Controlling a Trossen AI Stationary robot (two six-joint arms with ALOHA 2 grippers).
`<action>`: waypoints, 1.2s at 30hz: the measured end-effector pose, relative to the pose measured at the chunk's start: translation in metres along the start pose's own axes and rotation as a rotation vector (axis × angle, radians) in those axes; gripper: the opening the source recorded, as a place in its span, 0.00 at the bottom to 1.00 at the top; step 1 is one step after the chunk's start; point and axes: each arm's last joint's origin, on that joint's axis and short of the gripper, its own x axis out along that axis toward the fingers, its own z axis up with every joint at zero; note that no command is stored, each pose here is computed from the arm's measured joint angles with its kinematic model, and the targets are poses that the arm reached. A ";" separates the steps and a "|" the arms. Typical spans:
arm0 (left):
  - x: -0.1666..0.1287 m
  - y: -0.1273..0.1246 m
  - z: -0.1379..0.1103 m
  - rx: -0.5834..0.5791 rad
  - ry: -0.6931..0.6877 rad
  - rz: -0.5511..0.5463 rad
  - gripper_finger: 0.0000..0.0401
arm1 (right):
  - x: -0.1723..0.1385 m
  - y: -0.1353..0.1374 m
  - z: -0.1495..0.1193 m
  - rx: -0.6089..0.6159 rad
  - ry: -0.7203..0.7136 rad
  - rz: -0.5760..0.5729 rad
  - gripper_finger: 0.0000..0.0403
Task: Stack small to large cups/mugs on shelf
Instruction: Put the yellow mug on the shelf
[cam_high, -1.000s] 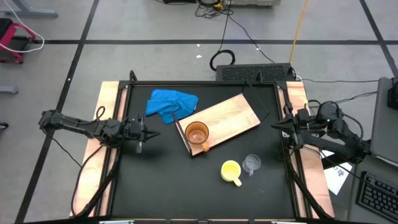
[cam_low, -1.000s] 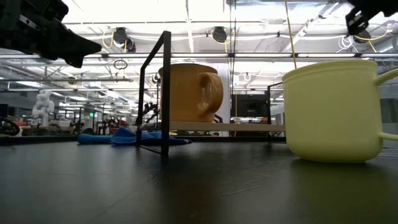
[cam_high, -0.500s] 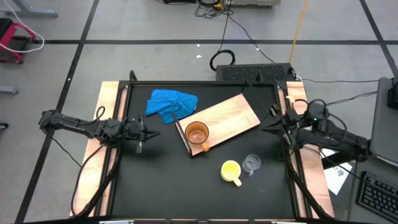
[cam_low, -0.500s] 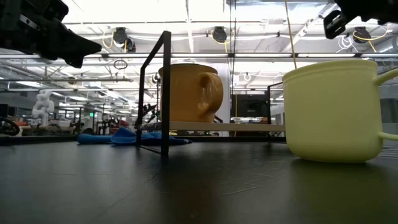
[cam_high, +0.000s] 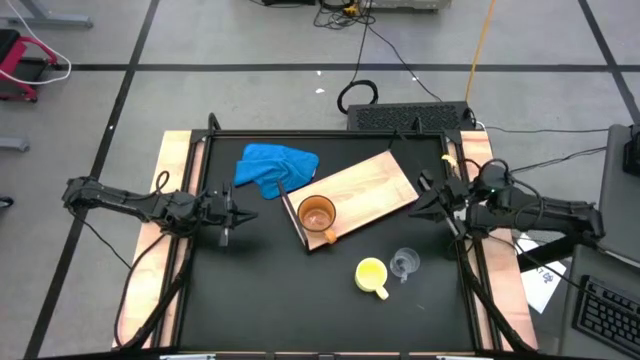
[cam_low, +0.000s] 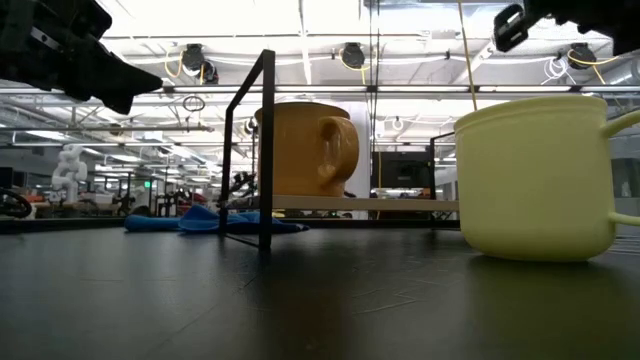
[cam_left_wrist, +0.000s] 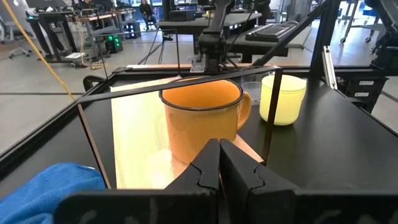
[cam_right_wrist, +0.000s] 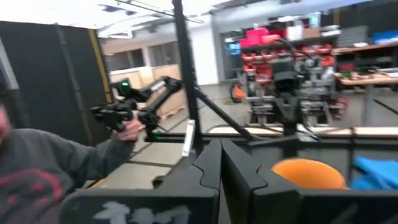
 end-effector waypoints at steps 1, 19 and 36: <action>0.000 0.000 0.000 0.000 0.000 0.000 0.04 | 0.003 0.001 0.000 0.001 0.004 0.018 0.00; 0.000 0.000 0.000 0.000 0.000 0.000 0.04 | 0.076 0.022 -0.002 -0.096 0.168 -0.085 0.00; 0.000 0.000 0.000 -0.005 0.000 0.000 0.04 | 0.094 0.029 -0.008 -0.066 0.125 -0.045 0.00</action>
